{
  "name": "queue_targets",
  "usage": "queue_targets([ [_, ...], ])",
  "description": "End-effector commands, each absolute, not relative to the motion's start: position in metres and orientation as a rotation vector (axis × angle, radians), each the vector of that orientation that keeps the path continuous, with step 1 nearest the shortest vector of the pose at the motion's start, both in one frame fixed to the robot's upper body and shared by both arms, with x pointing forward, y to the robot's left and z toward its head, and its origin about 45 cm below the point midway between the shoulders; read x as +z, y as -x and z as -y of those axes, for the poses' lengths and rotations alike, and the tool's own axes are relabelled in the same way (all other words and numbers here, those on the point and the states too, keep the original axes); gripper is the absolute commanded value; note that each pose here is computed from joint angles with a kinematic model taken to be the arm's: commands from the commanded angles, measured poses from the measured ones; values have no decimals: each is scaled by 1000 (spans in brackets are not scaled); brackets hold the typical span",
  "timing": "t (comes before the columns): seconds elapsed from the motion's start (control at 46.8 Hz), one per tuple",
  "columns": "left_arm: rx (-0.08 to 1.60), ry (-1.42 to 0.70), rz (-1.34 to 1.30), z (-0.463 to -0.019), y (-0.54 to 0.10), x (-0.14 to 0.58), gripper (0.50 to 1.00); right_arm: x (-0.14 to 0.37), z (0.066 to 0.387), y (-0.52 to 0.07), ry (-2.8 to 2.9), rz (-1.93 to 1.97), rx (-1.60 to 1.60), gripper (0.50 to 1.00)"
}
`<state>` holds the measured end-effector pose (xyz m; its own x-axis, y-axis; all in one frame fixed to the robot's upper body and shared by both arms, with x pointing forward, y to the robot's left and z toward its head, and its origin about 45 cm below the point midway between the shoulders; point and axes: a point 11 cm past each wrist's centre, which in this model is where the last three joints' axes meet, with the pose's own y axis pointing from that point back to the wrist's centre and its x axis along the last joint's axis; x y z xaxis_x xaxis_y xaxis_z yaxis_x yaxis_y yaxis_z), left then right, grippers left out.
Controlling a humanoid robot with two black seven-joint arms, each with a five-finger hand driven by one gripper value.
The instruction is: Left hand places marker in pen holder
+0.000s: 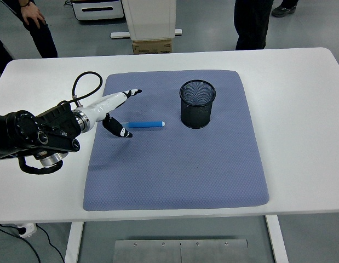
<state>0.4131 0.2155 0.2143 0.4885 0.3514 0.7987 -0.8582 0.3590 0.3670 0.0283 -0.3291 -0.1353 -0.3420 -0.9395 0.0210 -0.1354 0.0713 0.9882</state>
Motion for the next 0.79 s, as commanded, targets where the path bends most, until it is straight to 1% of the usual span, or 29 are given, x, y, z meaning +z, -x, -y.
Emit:
queue_targets([
  [0.0,857,-877,684,-213,-413,213,1000,-135,329,-28,-1097,1597,-1351,1000],
  [0.043,858,-877,686,-213,-413,213,1000,-135,329,-28,-1098,1598,-1350,1000],
  [0.085,857,-881,681,-214,-412,210,985,-135,329,-28,-1098,1598,-1350,1000],
  [0.256,864,-878,677,-213,-413,204,974,-135,329,-28,-1098,1598,-1350,1000],
  [0.321,857,-874,682,-211,-413,204,953,-135,329,-28,-1098,1598,-1350,1000],
  [0.363,856,-874,680,-211,-413,203,927,-135,329,-28,-1097,1597,-1351,1000],
  [0.427,856,-874,680,-211,-413,203,915,-135,329,-28,-1098,1598,-1350,1000],
  [0.449,856,-874,680,-211,-413,203,898,-135,329,-28,-1097,1597,-1351,1000],
  [0.513,853,-874,682,-210,-413,203,871,-135,329,-28,-1097,1597,-1351,1000],
  [0.556,852,-872,683,-210,-412,203,862,-135,329,-28,-1097,1597,-1351,1000],
  [0.769,845,-871,686,-209,-412,203,859,-135,329,-28,-1098,1598,-1350,1000],
])
